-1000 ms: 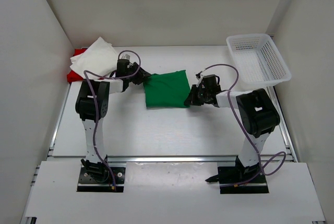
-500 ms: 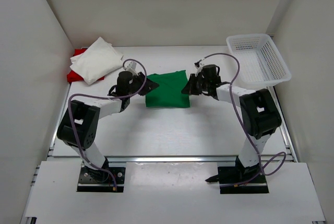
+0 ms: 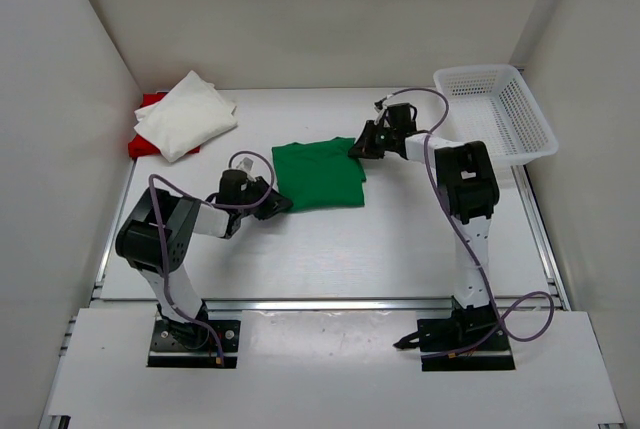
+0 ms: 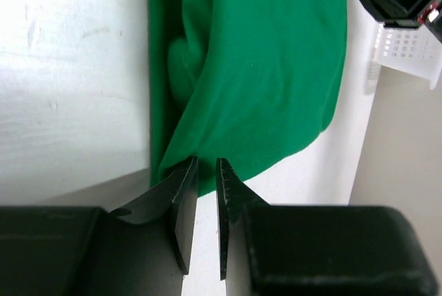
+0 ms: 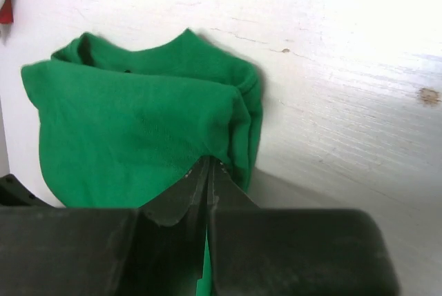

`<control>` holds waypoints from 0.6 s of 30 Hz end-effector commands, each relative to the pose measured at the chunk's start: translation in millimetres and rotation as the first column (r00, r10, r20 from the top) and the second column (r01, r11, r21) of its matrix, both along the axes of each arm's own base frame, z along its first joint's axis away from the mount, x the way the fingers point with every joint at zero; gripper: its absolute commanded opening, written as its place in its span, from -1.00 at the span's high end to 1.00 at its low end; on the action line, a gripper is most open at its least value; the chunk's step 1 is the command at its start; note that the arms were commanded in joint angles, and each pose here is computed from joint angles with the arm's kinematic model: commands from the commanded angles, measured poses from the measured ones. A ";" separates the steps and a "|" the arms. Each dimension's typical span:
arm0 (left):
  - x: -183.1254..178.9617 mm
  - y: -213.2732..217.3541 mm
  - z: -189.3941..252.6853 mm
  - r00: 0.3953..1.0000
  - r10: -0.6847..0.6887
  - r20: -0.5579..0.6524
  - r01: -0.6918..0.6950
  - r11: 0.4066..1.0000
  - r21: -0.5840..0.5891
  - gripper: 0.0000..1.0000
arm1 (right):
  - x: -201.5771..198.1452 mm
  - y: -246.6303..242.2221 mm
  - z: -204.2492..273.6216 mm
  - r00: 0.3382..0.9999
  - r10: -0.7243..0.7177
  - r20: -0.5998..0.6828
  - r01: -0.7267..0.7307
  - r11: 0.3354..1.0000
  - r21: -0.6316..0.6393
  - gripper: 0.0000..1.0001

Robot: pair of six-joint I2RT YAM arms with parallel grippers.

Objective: Fold and stack the t-shirts
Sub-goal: Fold the long partially folded tshirt into a neat square

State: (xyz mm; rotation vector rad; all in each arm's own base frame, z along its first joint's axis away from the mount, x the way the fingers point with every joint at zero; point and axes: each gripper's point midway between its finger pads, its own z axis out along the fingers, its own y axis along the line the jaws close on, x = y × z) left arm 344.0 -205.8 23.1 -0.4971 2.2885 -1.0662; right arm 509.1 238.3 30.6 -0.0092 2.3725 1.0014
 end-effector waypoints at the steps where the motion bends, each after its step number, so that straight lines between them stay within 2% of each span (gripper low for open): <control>1: -8.4 -2.8 7.1 0.999 -0.030 0.021 0.031 0.998 -0.052 0.42 | -1.0 5.8 2.3 1.000 0.019 -0.015 -0.019 1.000 0.006 1.00; 5: -3.9 5.4 34.7 0.995 -0.001 0.096 0.004 0.999 -0.034 0.26 | 3.4 4.5 29.5 0.999 0.018 0.031 -0.019 1.000 0.022 1.00; 8: 7.3 26.6 46.2 0.989 0.068 0.131 -0.078 0.994 0.073 -0.06 | -1.8 3.5 61.0 0.995 0.022 0.093 -0.024 0.999 0.023 0.99; 10: 14.8 43.0 48.8 0.980 0.120 0.161 -0.142 0.981 0.131 -0.23 | -10.4 3.8 82.0 0.990 0.027 0.140 -0.031 0.999 0.032 0.81; 13: 22.9 67.2 37.9 0.971 0.183 0.153 -0.214 0.952 0.220 -0.33 | -27.4 1.2 105.5 0.982 -0.010 0.191 0.000 0.998 0.055 0.34; 16: 34.0 74.3 17.5 0.978 0.185 0.094 -0.203 0.949 0.242 -0.34 | -52.7 2.5 133.1 0.967 -0.017 0.255 -0.009 0.995 0.101 0.17; 18: 39.5 63.3 11.1 0.986 0.151 0.077 -0.165 0.956 0.242 -0.33 | -70.6 1.9 131.3 0.968 -0.014 0.251 -0.015 0.993 0.114 0.17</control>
